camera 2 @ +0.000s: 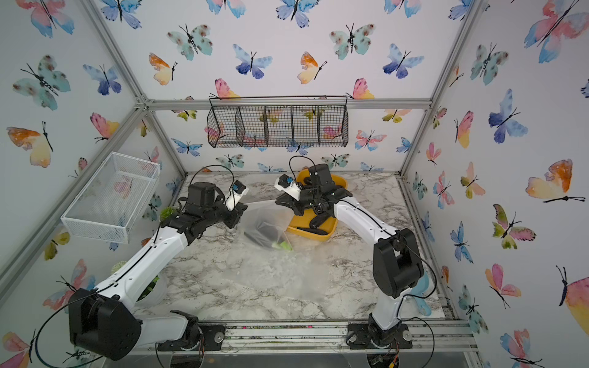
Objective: Place the eggplant in a zip-top bag and seal the zipper
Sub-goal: Zip the zipper on the zipper food storage bag.
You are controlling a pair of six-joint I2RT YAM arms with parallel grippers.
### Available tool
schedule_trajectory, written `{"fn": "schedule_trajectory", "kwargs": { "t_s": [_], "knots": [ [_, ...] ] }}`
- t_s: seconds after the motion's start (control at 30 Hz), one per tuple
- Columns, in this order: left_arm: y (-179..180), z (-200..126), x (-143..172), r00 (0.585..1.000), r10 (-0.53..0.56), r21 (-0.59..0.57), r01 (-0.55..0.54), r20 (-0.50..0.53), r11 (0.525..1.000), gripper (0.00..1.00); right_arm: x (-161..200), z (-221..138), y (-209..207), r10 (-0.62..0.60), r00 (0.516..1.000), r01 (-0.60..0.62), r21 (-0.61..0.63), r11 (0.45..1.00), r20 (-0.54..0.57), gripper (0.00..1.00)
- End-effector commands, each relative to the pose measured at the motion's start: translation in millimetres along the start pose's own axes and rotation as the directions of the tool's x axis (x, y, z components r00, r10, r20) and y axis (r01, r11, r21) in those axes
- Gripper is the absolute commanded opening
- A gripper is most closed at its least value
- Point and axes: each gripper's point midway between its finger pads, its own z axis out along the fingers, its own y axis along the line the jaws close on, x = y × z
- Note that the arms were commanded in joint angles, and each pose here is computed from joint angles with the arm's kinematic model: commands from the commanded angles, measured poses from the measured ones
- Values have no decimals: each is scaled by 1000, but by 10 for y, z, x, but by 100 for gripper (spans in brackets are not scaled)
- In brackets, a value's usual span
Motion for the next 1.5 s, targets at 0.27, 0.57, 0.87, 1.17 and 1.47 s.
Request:
{"fn": "schedule_trajectory", "kwargs": {
  "t_s": [0.27,0.57,0.87,1.17,1.47],
  "knots": [
    [435,-42,332,993,-87,-171,72,-81,983,0,644,-415,-596,156,982,-130,220,967,-104,6],
    [418,-19,373,992,-105,-163,92,-73,982,0,898,-603,-634,214,969,-175,266,948,-123,6],
    [305,30,345,988,-127,-84,120,-91,989,0,754,-611,-582,216,975,-199,213,957,-60,7],
    [290,83,334,983,-165,-70,160,-81,985,0,625,-596,-639,227,974,-219,201,955,-18,11],
    [348,283,353,928,-369,-85,365,-44,927,0,199,-910,-1166,375,888,-457,425,781,267,47]
  ]
}}
